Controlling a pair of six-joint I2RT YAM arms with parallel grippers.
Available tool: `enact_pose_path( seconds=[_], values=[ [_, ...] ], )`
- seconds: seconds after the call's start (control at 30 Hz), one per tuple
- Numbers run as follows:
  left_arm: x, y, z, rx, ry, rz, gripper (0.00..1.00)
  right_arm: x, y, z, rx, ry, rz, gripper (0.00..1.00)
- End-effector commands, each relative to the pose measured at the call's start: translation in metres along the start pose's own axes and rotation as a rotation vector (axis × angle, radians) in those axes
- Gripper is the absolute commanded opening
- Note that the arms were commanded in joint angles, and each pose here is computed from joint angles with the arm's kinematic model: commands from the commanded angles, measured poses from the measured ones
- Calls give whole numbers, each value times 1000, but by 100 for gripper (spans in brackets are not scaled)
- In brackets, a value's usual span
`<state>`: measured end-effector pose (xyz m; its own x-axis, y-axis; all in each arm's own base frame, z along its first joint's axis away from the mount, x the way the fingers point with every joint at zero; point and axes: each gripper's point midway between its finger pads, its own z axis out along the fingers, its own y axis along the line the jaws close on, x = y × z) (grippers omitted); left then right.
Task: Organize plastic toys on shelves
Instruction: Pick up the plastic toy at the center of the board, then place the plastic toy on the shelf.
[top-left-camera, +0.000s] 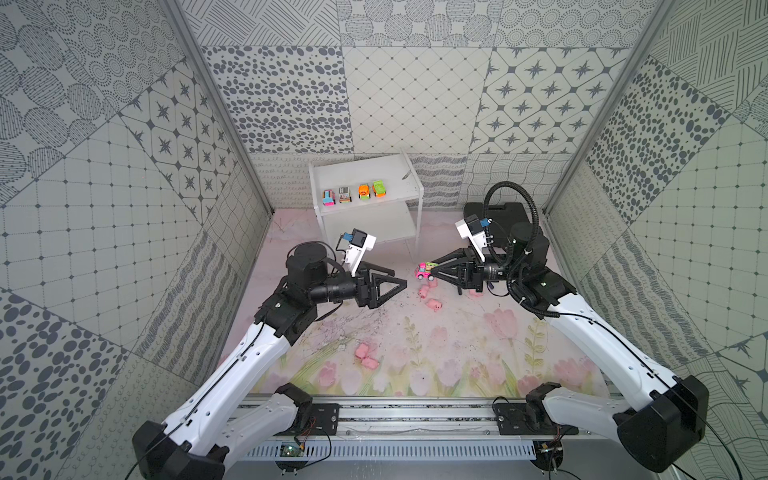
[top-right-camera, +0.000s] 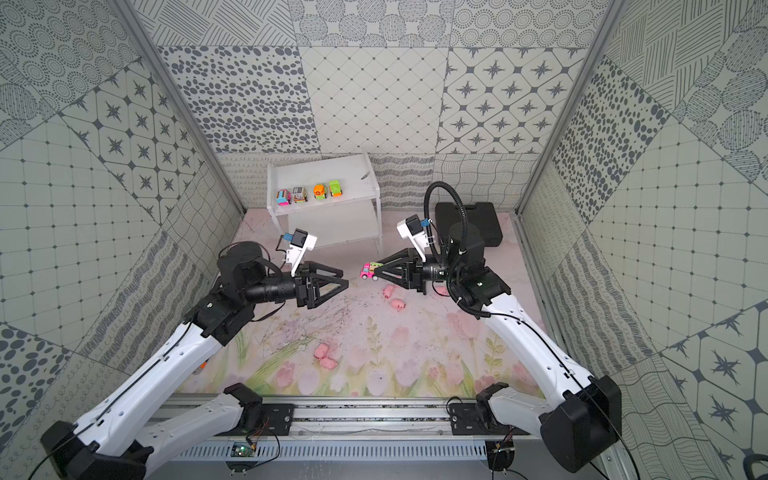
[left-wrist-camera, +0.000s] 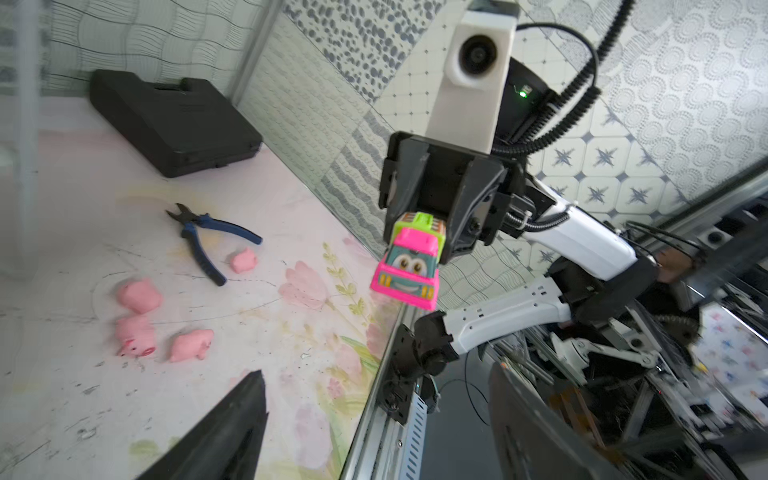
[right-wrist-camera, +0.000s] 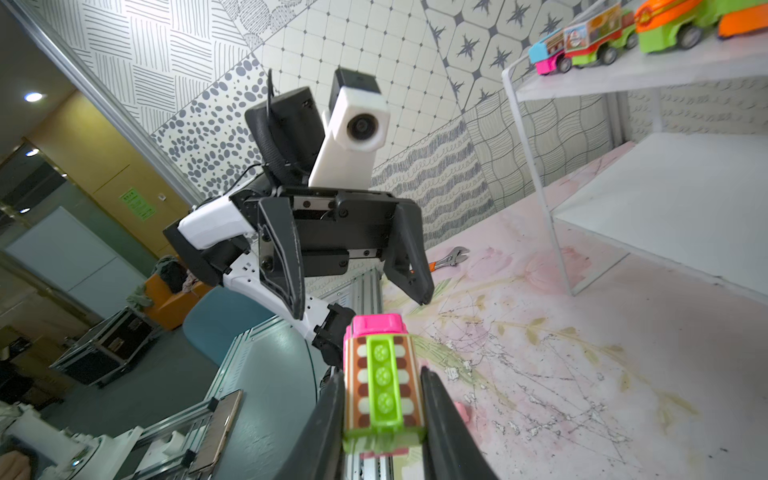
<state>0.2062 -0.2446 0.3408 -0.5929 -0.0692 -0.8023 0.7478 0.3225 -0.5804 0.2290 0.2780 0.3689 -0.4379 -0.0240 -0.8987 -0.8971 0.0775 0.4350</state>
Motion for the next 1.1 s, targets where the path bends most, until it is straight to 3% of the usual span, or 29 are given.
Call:
enact_pose_path(
  seconds=[0.0,0.17,0.3,0.67,1.07],
  values=[
    [-16,81,-50,-462,-367,-30,94,-52,-5,-6,136,-142,-138,27],
    [50,143,-71,-574,-520,-343,88,-91,-37,10,361,-175,-220,27],
    [77,160,-77,-597,-548,-436,86,-118,-74,29,557,-180,-237,27],
    [82,155,-81,-615,-516,-354,88,-151,-148,68,957,-123,-311,27],
    [84,152,-79,-603,-488,-299,89,-155,-185,79,1126,-94,-309,28]
  ],
)
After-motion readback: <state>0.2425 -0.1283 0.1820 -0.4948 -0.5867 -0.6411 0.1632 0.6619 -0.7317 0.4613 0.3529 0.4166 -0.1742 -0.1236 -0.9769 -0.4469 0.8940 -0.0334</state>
